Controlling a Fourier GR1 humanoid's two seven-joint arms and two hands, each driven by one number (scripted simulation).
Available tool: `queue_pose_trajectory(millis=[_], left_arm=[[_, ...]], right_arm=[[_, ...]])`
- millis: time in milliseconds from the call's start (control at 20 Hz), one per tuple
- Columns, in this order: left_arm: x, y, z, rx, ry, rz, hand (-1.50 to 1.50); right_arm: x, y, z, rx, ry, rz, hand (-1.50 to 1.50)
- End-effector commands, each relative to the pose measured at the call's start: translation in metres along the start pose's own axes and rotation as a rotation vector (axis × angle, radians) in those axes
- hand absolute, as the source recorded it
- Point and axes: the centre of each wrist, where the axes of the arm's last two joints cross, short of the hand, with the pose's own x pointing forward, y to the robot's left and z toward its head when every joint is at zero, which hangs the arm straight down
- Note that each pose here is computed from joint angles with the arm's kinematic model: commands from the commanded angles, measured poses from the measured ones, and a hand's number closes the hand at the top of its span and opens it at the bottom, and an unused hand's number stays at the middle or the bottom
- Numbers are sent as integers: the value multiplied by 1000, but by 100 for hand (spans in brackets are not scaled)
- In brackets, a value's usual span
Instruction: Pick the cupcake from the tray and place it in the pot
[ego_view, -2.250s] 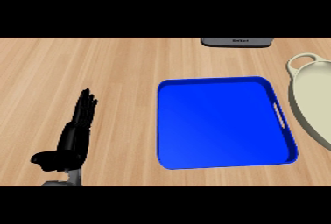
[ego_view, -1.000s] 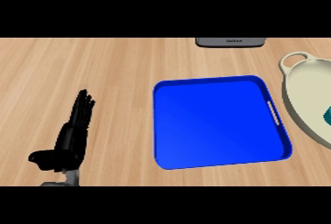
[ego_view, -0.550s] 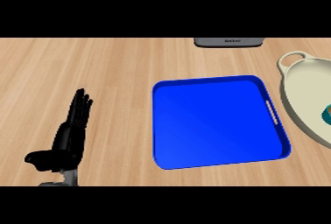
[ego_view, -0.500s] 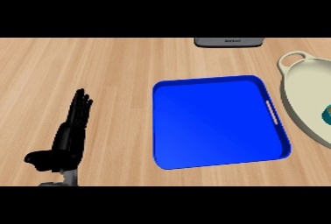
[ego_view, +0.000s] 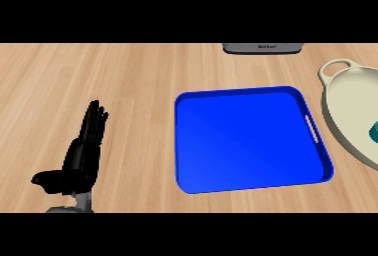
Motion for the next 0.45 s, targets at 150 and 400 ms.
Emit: queue_pose_trajectory(millis=[150,400], left_arm=[[12,7,2,5,-7,-1,0],[8,-9,-7,5,8,-12,0]], right_arm=[[-5,-43,-8,-127,0,-75,-150],[-26,-71,-17,-161,16,-60,-150]])
